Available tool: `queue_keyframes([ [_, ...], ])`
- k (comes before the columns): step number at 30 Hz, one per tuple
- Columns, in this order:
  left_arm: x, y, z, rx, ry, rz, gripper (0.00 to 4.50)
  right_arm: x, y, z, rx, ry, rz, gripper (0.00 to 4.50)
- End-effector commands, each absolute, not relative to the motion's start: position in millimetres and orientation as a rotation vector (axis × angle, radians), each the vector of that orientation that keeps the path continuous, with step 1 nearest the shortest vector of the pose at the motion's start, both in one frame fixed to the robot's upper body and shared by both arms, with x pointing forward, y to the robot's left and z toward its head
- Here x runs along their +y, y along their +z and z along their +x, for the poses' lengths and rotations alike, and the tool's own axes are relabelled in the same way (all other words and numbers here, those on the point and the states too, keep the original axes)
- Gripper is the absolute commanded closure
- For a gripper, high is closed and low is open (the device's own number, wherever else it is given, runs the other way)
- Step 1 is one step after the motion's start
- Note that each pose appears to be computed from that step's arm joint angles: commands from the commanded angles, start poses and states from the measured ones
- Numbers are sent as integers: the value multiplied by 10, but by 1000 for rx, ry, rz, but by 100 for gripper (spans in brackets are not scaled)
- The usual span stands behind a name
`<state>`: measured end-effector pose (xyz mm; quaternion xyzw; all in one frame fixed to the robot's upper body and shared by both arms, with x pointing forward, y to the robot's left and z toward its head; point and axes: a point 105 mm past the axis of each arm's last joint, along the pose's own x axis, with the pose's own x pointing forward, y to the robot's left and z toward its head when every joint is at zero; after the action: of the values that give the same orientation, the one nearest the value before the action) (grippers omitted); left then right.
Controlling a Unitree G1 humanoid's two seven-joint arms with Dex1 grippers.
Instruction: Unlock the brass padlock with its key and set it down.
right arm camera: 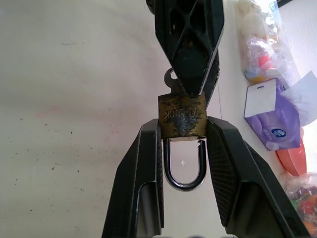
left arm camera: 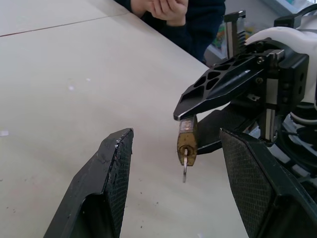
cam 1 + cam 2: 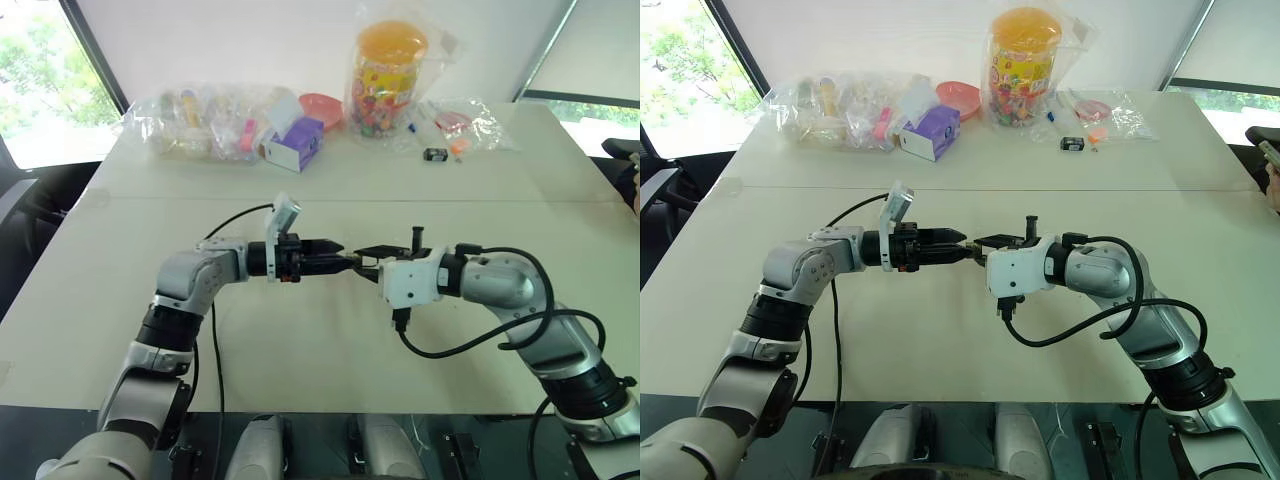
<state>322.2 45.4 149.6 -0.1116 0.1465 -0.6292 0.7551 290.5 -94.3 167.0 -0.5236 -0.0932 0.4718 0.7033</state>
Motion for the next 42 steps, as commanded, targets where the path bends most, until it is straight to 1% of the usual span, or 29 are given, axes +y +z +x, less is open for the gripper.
queue_keyframes([
  [1,427,1591,3240,275,-1393,-223,166,-904,1818,2879,-271,1030,-1184,383],
  [3,406,1573,3241,277,-1398,-220,166,-906,1821,2879,-272,1028,-1185,383],
  [5,382,1568,3247,277,-1402,-219,219,-911,1824,2879,-272,1026,-1186,383],
  [6,378,1567,3251,275,-1402,-219,256,-910,1825,2877,-272,1026,-1186,383],
  [9,370,1548,3256,280,-1405,-219,414,-905,1827,2873,-272,1026,-1188,383],
  [10,368,1539,3254,283,-1408,-218,446,-902,1828,2871,-273,1026,-1189,383],
  [21,352,1508,3236,299,-1425,-210,446,-906,1839,2851,-250,1034,-1155,383],
  [23,368,1524,3238,297,-1427,-206,450,-915,1853,2848,-238,1035,-1124,277],
  [24,378,1534,3240,295,-1427,-205,450,-920,1864,2846,-234,1036,-1113,241],
  [26,398,1552,3244,292,-1428,-203,450,-943,1887,2847,-224,1035,-1101,128],
  [28,414,1565,3244,290,-1430,-201,450,-985,1924,2864,-217,1016,-1091,27],
  [29,420,1570,3243,289,-1432,-199,450,-1011,1940,2873,-209,1009,-1084,1],
  [32,435,1585,3228,286,-1444,-189,450,-1061,2011,2871,-190,997,-980,1],
  [35,454,1599,3205,282,-1457,-178,450,-1075,2093,2885,-205,974,-875,100],
  [36,461,1603,3198,279,-1461,-173,450,-1076,2110,2900,-213,962,-858,144],
  [39,470,1611,3199,275,-1466,-167,450,-1068,2115,2941,-215,942,-818,314],
  [40,471,1617,3204,273,-1466,-166,450,-1058,2109,2951,-214,941,-808,363],
  [41,471,1626,3209,271,-1466,-167,450,-1046,2102,2957,-214,941,-799,395],
  [42,469,1637,3211,268,-1468,-167,450,-1037,2096,2964,-213,940,-787,443],
])
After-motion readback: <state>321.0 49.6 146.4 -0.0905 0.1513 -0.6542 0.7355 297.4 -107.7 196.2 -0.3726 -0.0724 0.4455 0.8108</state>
